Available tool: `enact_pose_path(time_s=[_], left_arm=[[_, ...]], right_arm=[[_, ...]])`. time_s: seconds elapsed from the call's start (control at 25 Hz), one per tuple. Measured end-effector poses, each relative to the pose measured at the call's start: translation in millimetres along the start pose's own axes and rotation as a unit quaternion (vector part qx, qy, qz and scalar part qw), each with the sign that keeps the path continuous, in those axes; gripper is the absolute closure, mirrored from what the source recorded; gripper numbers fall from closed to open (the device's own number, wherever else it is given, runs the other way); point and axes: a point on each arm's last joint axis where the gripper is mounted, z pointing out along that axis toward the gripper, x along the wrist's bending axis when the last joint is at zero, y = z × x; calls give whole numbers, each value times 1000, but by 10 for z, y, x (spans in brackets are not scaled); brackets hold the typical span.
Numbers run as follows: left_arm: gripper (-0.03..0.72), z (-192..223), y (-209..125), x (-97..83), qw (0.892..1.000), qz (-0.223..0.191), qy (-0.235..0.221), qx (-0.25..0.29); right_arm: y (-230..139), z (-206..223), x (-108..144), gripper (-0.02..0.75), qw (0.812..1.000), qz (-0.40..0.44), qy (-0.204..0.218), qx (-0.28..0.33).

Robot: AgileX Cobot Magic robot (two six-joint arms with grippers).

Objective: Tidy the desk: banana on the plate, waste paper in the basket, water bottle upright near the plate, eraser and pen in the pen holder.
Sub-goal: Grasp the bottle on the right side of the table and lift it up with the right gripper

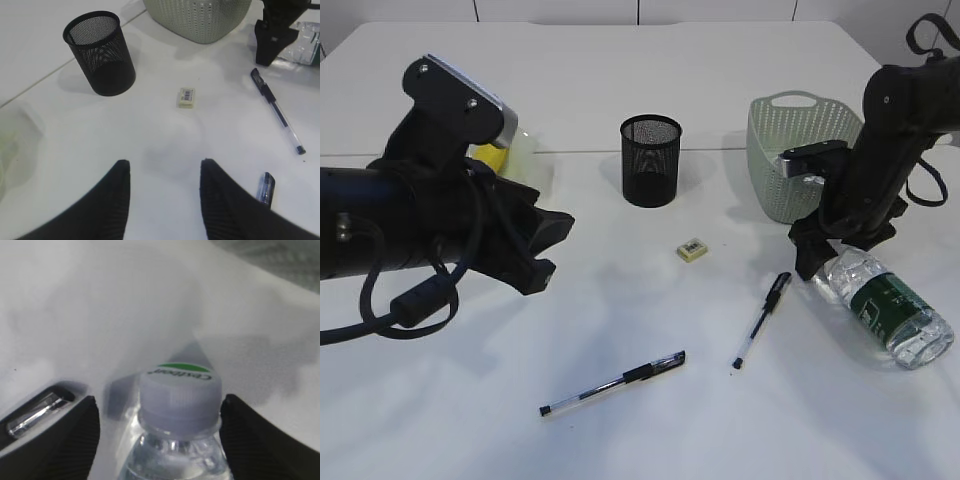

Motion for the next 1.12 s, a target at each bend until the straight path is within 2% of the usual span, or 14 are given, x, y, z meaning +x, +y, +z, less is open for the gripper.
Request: enact_pose_path(time_s=[0.4, 0.64, 0.88, 1.12], left_arm=[[367, 33, -24, 103, 1000, -5, 7, 0], [371, 33, -12, 94, 1000, -19, 2, -6], [425, 28, 66, 80, 998, -30, -33, -48], [432, 13, 70, 108, 994, -21, -89, -59]], right_arm=[[46, 28, -3, 197, 1000, 2, 5, -5], [90, -25, -11, 256, 1000, 2, 4, -13], [81, -30, -5, 268, 1000, -1, 7, -6], [81, -30, 8, 268, 1000, 0, 15, -6]])
